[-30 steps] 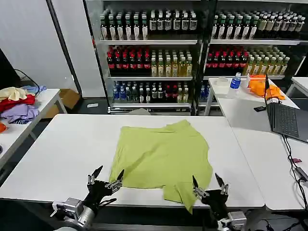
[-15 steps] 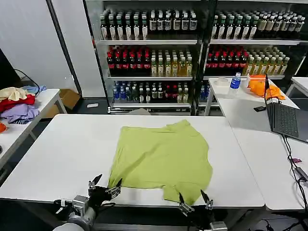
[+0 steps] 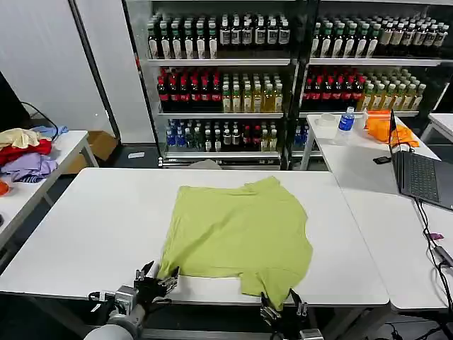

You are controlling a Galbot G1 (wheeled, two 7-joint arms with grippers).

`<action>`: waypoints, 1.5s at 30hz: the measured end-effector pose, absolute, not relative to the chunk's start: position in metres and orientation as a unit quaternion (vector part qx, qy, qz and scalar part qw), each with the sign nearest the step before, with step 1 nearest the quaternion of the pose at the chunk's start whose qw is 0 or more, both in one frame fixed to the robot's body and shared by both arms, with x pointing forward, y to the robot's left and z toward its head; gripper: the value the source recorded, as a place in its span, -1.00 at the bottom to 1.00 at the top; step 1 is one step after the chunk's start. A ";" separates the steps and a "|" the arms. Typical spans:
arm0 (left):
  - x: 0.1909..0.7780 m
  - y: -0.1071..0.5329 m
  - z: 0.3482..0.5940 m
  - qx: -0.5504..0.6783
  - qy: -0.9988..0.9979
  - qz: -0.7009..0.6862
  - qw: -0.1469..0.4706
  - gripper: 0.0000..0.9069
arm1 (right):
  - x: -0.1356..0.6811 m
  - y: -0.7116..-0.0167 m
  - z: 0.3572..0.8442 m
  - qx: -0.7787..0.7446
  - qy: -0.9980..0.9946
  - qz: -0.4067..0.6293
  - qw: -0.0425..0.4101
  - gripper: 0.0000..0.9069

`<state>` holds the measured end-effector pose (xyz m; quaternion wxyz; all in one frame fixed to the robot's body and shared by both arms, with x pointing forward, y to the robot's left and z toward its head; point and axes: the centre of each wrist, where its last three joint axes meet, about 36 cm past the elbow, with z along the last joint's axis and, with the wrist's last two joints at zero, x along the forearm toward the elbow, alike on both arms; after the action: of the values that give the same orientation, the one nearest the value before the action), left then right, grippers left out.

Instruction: Fold and organize the clothes.

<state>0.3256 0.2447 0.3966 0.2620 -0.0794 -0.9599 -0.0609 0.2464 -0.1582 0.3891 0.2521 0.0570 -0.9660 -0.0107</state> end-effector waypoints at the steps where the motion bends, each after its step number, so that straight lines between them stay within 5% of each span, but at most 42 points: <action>1: 0.326 0.245 0.396 -0.080 -0.959 -0.060 0.263 -0.96 | 0.247 -0.158 0.389 0.057 -0.966 -0.011 0.252 -1.00; 17: 0.324 0.247 0.395 -0.091 -0.960 -0.048 0.261 -0.96 | 0.244 -0.166 0.397 0.062 -0.967 -0.013 0.246 -1.00; 32: 0.310 0.249 0.433 -0.102 -0.968 -0.025 0.227 -0.96 | 0.263 -0.198 0.434 0.052 -0.981 0.008 0.185 -1.00; 45: 0.327 0.252 0.434 -0.111 -0.970 -0.031 0.216 -0.96 | 0.312 -0.213 0.444 0.066 -0.987 0.047 0.142 -1.00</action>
<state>0.3274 0.2519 0.4338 0.2163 -0.1109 -0.9695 -0.0306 0.3118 -0.2126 0.4438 0.1423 0.0655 -0.9865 0.0466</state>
